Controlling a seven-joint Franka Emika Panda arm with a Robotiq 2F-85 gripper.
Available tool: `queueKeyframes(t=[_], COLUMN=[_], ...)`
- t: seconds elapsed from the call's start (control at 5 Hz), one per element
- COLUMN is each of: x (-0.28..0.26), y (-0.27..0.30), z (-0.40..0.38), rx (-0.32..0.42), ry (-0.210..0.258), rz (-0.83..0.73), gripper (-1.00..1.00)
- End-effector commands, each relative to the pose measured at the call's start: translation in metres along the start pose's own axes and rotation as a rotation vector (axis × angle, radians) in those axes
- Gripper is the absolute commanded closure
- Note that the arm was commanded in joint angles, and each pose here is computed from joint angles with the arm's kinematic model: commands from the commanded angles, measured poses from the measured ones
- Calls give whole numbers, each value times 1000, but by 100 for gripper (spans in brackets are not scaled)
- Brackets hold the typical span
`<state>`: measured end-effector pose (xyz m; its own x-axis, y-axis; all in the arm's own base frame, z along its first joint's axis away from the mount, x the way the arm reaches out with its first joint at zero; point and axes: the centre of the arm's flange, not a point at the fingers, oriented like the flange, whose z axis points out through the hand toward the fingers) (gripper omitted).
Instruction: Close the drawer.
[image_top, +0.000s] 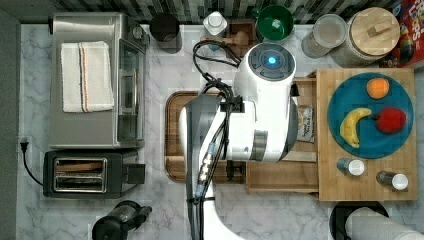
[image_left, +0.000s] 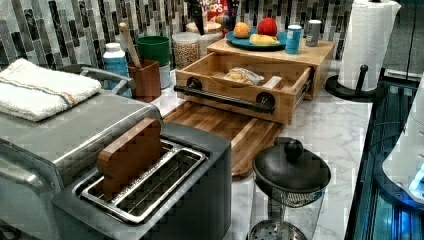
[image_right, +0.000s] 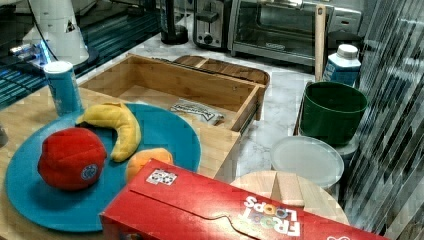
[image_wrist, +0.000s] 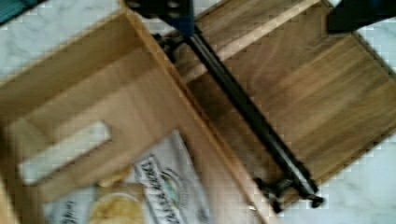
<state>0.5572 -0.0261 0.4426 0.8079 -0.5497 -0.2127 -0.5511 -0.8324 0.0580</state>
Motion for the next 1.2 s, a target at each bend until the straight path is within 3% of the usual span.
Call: queueKeyframes(t=[0.2, 0.4, 0.8, 1.2], x=[-68, -69, -57, -51], y=[-74, -73, -71, -67], z=[22, 41, 96, 128], rx=[29, 27, -30, -43], ry=[84, 89, 91, 105], rz=[-377, -431, -464, -535], gripper=[-100, 100, 100, 100])
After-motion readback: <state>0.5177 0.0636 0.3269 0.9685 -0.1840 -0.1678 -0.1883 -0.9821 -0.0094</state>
